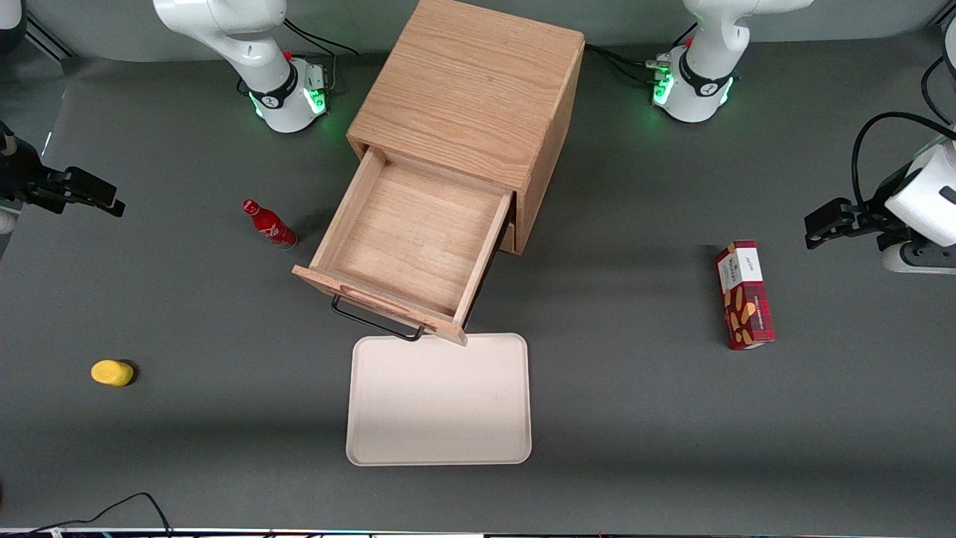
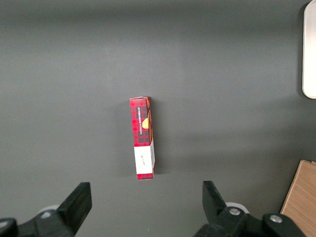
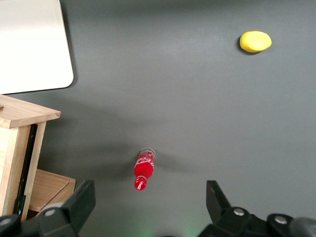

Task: Close top drawer
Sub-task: 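Move the right gripper down toward the open drawer's front panel, then bring the right gripper against the drawer front beside the black handle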

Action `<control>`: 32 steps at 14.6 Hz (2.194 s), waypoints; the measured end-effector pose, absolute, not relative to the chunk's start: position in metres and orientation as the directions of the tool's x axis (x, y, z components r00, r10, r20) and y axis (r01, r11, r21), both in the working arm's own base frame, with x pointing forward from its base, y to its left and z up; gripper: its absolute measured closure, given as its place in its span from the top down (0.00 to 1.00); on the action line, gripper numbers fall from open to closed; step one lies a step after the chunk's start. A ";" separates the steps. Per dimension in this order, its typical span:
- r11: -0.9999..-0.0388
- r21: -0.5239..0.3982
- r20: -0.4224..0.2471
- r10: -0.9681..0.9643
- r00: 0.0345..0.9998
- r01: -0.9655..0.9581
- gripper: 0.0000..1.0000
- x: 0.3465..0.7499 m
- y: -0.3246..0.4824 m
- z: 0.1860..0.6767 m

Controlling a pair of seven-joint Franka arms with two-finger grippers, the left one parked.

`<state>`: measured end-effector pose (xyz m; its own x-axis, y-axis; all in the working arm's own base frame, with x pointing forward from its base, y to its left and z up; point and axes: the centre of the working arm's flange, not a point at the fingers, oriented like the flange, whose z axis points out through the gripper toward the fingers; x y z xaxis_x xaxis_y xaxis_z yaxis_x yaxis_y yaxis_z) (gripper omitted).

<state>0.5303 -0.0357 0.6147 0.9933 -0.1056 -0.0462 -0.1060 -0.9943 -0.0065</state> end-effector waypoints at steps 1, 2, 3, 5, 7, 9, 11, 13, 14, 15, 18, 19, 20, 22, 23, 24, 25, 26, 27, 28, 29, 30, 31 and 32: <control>-0.994 -0.006 -0.046 -0.106 0.993 -0.107 1.00 0.530 -0.036 0.615; -0.994 -0.006 -0.047 -0.106 0.993 -0.107 1.00 0.530 -0.036 0.615; -0.994 -0.006 -0.047 -0.106 0.993 -0.107 1.00 0.530 -0.036 0.615; -0.994 -0.005 -0.049 -0.105 0.993 -0.106 1.00 0.531 -0.035 0.613; -0.995 0.034 -0.054 -0.095 0.994 -0.093 1.00 0.533 -0.033 0.610; -0.995 0.077 -0.054 -0.073 0.996 -0.069 1.00 0.537 -0.026 0.606; -0.996 0.087 -0.039 -0.017 0.999 -0.013 1.00 0.548 -0.018 0.607; -0.993 0.093 -0.020 0.067 0.998 0.068 1.00 0.566 -0.011 0.614; -0.990 0.097 -0.012 0.105 0.994 0.106 1.00 0.577 -0.010 0.617; -0.984 0.101 -0.007 0.148 0.989 0.148 1.00 0.588 -0.008 0.618; -0.951 0.111 -0.003 0.290 0.957 0.289 1.00 0.622 0.002 0.612; -0.931 0.111 -0.005 0.350 0.937 0.348 1.00 0.633 0.014 0.608; -0.906 0.109 -0.010 0.410 0.912 0.408 1.00 0.643 0.027 0.601; -0.852 0.092 -0.026 0.515 0.857 0.515 1.00 0.662 0.055 0.581; -0.830 0.079 -0.032 0.551 0.834 0.552 1.00 0.671 0.066 0.568; -0.813 0.063 -0.036 0.578 0.815 0.579 1.00 0.680 0.076 0.555; -0.798 0.044 -0.037 0.601 0.799 0.602 1.00 0.687 0.089 0.542; -0.782 0.022 -0.035 0.622 0.782 0.623 1.00 0.693 0.105 0.530; -0.764 0.001 -0.035 0.645 0.764 0.645 1.00 0.697 0.123 0.518; -0.749 -0.018 -0.035 0.662 0.748 0.662 1.00 0.700 0.137 0.507; -0.737 -0.035 -0.034 0.676 0.736 0.675 1.00 0.702 0.149 0.498; -0.726 -0.049 -0.031 0.688 0.725 0.686 1.00 0.703 0.158 0.491; -0.716 -0.060 -0.025 0.698 0.716 0.696 1.00 0.705 0.167 0.485; -0.708 -0.067 -0.019 0.706 0.708 0.703 1.00 0.706 0.173 0.482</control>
<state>0.7061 0.1728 0.4818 0.7081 0.7058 -0.0190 0.7034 -0.7075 -0.0675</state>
